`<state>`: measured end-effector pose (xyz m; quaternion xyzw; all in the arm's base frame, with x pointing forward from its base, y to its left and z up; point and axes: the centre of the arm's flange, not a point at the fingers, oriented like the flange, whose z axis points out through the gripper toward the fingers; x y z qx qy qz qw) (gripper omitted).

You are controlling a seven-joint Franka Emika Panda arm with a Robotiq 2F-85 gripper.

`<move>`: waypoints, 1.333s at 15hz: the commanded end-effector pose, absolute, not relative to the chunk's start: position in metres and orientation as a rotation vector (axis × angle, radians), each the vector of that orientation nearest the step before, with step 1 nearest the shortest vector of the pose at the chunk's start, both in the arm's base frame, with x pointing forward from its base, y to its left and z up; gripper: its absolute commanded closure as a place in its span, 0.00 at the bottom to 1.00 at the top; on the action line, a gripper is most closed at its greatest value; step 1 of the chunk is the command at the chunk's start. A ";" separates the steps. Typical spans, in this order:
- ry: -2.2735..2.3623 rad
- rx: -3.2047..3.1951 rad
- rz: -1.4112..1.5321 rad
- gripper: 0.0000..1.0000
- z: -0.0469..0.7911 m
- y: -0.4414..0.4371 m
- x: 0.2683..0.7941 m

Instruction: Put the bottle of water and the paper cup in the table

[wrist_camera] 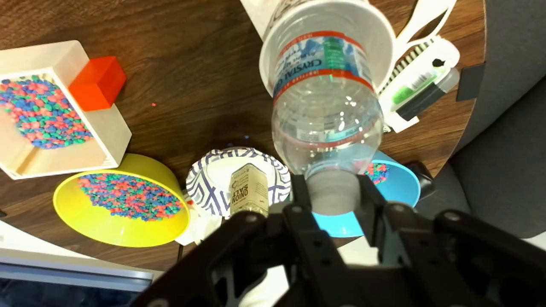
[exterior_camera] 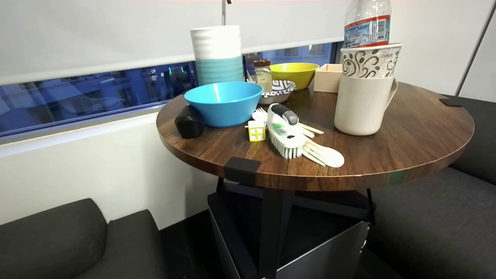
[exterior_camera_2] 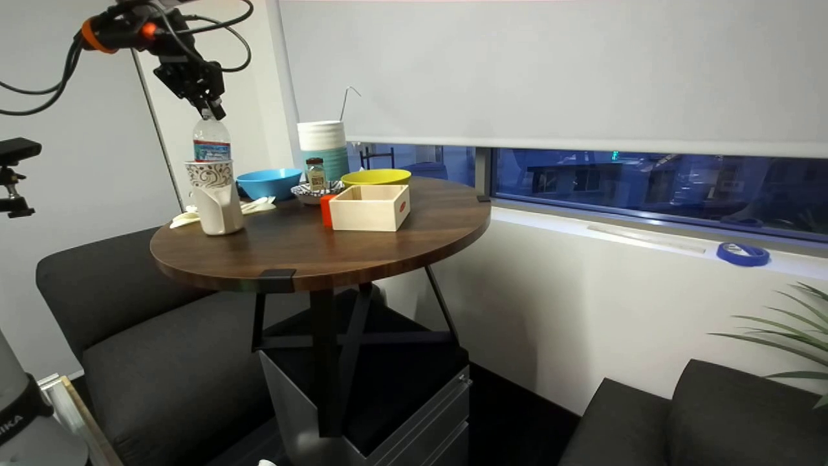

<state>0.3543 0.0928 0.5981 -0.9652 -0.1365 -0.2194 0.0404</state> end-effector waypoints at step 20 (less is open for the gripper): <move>-0.394 -2.997 -1.147 0.92 0.716 0.086 0.306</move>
